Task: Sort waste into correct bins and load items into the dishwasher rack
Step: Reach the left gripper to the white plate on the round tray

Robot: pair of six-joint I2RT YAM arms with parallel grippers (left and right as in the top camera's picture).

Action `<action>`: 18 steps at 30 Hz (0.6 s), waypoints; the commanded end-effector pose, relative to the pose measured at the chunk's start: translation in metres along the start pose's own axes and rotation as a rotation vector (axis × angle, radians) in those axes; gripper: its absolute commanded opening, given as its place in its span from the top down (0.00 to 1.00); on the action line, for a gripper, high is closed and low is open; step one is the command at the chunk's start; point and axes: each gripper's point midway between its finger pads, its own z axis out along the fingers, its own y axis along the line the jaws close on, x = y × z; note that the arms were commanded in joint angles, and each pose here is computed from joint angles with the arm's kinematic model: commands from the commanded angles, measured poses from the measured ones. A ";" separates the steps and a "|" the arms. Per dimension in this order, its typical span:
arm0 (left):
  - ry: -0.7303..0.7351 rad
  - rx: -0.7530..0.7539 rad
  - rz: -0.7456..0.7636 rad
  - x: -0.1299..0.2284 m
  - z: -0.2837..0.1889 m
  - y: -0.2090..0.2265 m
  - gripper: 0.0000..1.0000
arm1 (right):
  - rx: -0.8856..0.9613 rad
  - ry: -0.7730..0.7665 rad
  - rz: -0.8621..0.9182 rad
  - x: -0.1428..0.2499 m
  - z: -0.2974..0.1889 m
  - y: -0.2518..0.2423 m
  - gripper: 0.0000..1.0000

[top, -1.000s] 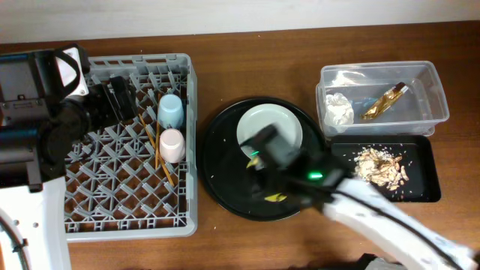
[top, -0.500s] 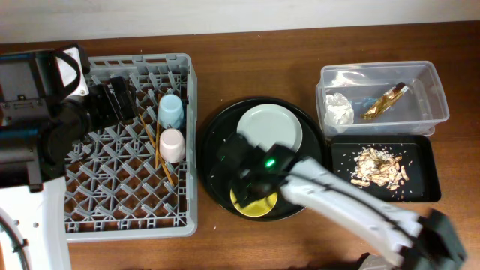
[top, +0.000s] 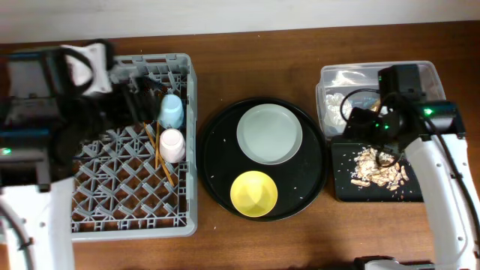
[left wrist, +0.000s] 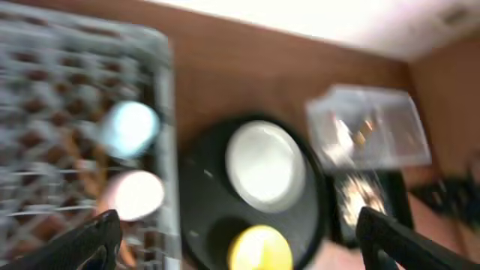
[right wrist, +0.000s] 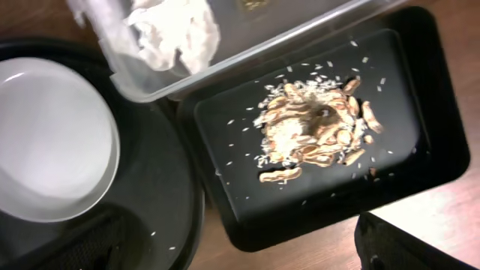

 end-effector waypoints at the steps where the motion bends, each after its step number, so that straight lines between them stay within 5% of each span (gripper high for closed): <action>1: 0.167 0.203 0.114 0.048 0.035 -0.065 0.07 | 0.011 -0.029 0.023 -0.006 -0.006 -0.007 0.01; 3: 0.192 0.258 0.202 0.066 0.052 -0.094 0.01 | 0.011 -0.029 0.023 -0.006 -0.006 -0.007 0.01; 7: 0.201 0.343 0.303 0.082 0.065 -0.135 0.04 | 0.011 -0.029 0.023 -0.006 -0.006 -0.007 0.01; 9: 0.197 0.268 0.342 0.089 0.087 -0.137 0.49 | 0.011 -0.029 0.023 -0.006 -0.006 -0.007 0.01; 10: 0.215 0.218 0.338 0.097 0.101 -0.134 0.52 | 0.011 -0.029 0.023 -0.006 -0.006 -0.007 0.01; 18: 0.404 0.141 0.458 0.185 0.241 -0.159 0.44 | 0.011 -0.029 0.023 -0.006 -0.006 -0.007 0.01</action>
